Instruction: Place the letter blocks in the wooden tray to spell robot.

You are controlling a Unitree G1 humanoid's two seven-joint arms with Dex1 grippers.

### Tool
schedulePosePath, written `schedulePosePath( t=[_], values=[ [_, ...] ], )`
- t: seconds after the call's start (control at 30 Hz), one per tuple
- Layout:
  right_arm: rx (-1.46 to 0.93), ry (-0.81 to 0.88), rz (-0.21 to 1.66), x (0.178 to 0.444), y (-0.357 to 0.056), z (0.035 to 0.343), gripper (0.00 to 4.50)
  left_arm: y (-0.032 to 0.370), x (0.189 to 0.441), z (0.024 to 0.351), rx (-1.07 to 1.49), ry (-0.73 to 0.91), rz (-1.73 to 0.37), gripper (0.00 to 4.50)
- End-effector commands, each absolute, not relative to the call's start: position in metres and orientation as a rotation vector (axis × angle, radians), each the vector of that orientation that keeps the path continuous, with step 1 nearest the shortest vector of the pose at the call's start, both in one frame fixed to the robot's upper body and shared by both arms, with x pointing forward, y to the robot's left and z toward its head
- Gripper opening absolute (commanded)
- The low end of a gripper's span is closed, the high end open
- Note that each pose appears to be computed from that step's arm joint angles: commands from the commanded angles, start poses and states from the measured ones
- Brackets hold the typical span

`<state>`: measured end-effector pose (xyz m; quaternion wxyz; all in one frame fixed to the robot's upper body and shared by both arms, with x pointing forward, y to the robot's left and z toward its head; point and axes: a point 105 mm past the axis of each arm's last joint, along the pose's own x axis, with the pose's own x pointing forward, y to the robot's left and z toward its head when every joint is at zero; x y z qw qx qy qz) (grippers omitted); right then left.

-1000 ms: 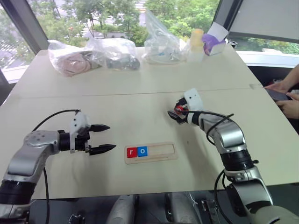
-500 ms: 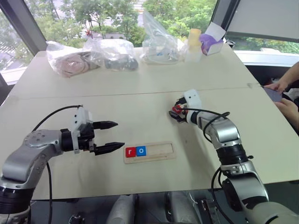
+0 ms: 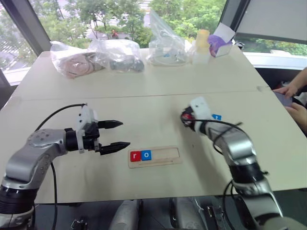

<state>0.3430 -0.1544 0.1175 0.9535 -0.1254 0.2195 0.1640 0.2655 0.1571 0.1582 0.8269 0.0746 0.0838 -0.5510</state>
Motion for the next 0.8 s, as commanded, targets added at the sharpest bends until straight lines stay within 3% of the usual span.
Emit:
schedulePosePath(
  t=[0.03, 0.23, 0.47, 0.6, 0.67, 0.8],
  values=[
    [-0.215, 0.49, 0.317, 0.304, -0.16, 0.125, 1.17, 0.155, 0.265, 0.159, 0.169, 0.157, -1.189, 4.5],
    [-0.106, 0.606, 0.26, 0.264, -0.168, 0.105, 1.17, 0.15, 0.266, 0.157, 0.16, 0.156, -1.212, 4.5],
    [-0.009, 0.617, 0.2, 0.261, -0.171, 0.096, 1.17, 0.145, 0.271, 0.157, 0.168, 0.145, -1.225, 4.5],
    [-0.027, 0.6, 0.305, 0.258, -0.163, 0.104, 3.2, 0.145, 0.27, 0.159, 0.175, 0.146, -1.224, 4.5],
    [-0.165, 0.566, 0.41, 0.259, -0.162, 0.119, 4.33, 0.145, 0.269, 0.159, 0.183, 0.147, -1.231, 4.5],
    [-0.485, 0.466, 0.686, 0.26, -0.167, 0.144, 4.48, 0.142, 0.264, 0.157, 0.224, 0.154, -1.268, 4.5]
  ],
)
